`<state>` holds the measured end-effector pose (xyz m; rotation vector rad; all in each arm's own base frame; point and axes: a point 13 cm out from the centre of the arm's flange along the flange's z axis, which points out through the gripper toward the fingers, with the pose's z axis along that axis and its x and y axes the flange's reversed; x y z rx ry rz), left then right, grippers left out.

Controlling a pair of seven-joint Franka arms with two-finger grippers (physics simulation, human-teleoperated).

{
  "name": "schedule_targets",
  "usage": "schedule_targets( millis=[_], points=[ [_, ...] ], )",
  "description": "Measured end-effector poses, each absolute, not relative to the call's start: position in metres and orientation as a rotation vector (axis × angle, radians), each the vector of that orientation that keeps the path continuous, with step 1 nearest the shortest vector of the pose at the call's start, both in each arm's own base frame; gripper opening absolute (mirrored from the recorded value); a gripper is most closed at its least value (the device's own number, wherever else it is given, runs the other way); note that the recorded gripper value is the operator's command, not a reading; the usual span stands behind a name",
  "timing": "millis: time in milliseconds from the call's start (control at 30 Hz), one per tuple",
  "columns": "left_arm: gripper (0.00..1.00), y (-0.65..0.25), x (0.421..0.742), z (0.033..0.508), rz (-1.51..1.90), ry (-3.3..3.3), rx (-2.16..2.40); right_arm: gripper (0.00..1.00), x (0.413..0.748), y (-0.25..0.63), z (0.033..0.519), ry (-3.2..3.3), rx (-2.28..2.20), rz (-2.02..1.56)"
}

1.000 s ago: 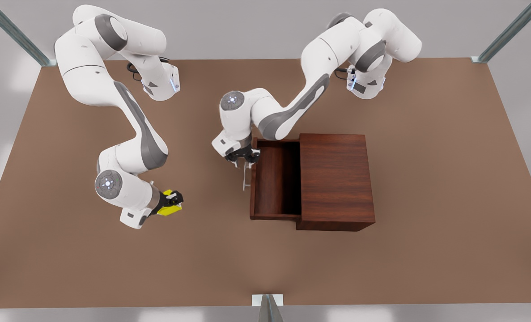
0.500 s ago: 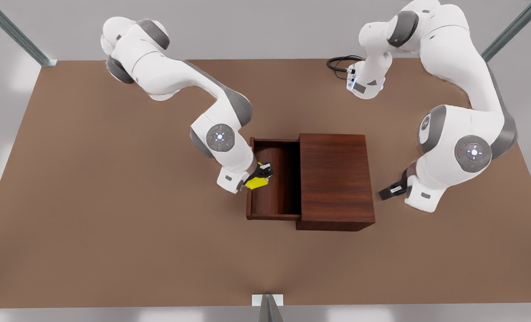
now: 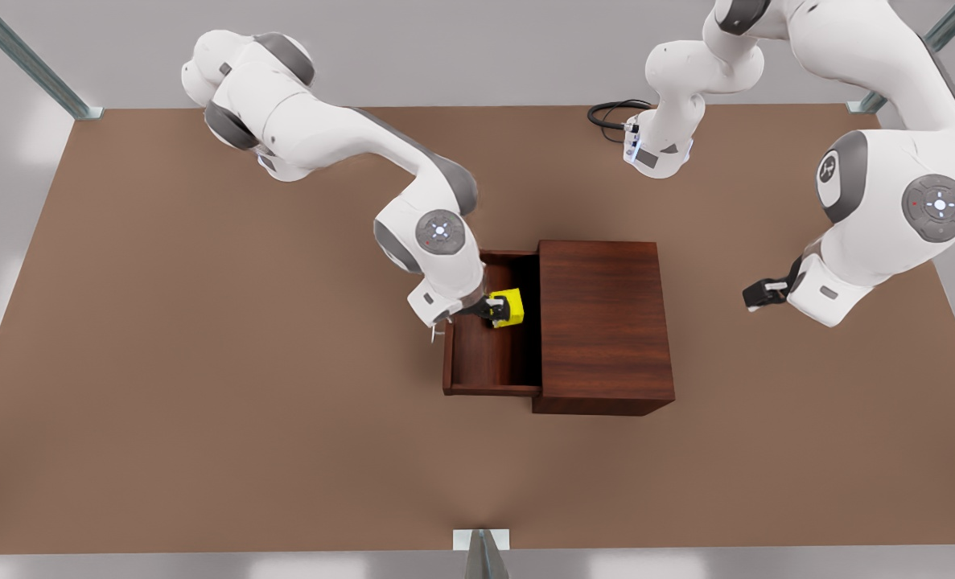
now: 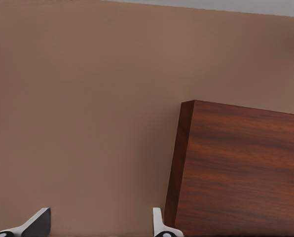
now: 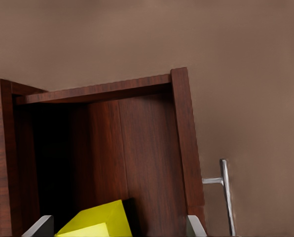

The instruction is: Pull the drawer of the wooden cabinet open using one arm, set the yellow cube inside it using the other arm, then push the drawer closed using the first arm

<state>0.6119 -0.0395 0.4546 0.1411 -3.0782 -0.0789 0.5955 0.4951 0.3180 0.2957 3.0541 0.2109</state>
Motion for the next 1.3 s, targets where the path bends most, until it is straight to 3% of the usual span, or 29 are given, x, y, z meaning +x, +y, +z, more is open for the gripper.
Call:
schedule_targets(
  millis=[133,233,300,400,433,500,567,700,867,967,1300],
  points=[
    [1.00,-0.193,0.585,0.440,0.011,-3.044,-0.163,1.00,0.635,0.270,0.442,2.892,0.635,0.059],
    [1.00,-0.338,0.538,0.414,0.108,-3.000,-0.233,1.00,0.639,0.081,0.452,2.847,0.967,-0.087],
    [1.00,-0.417,0.517,0.393,0.175,-3.018,-0.131,1.00,0.627,0.016,0.440,2.883,1.039,-0.080],
    [0.96,-0.501,0.515,0.363,0.312,-3.059,0.232,1.00,0.623,0.033,0.434,2.979,0.855,-0.047],
    [0.87,-0.520,0.519,0.355,0.363,-3.057,0.385,1.00,0.624,0.043,0.436,3.000,0.779,-0.041],
    [0.47,-0.560,0.525,0.335,0.462,-3.041,0.661,1.00,0.624,0.046,0.442,3.025,0.672,-0.030],
    [0.32,-0.596,0.533,0.326,0.581,-3.005,0.914,1.00,0.624,0.044,0.443,3.049,0.593,-0.027],
    [0.28,-0.637,0.545,0.311,0.783,-2.796,1.365,1.00,0.619,0.044,0.441,3.094,0.444,-0.027],
    [0.21,-0.668,0.531,0.225,0.784,-2.478,1.741,1.00,0.616,0.046,0.441,3.126,0.291,-0.028],
    [0.21,-0.673,0.529,0.196,0.775,-2.289,1.915,1.00,0.617,0.047,0.446,3.124,0.216,-0.029],
    [0.21,-0.663,0.539,0.194,0.725,-1.866,2.237,1.00,0.619,0.044,0.452,3.123,0.052,-0.040]
  ],
)
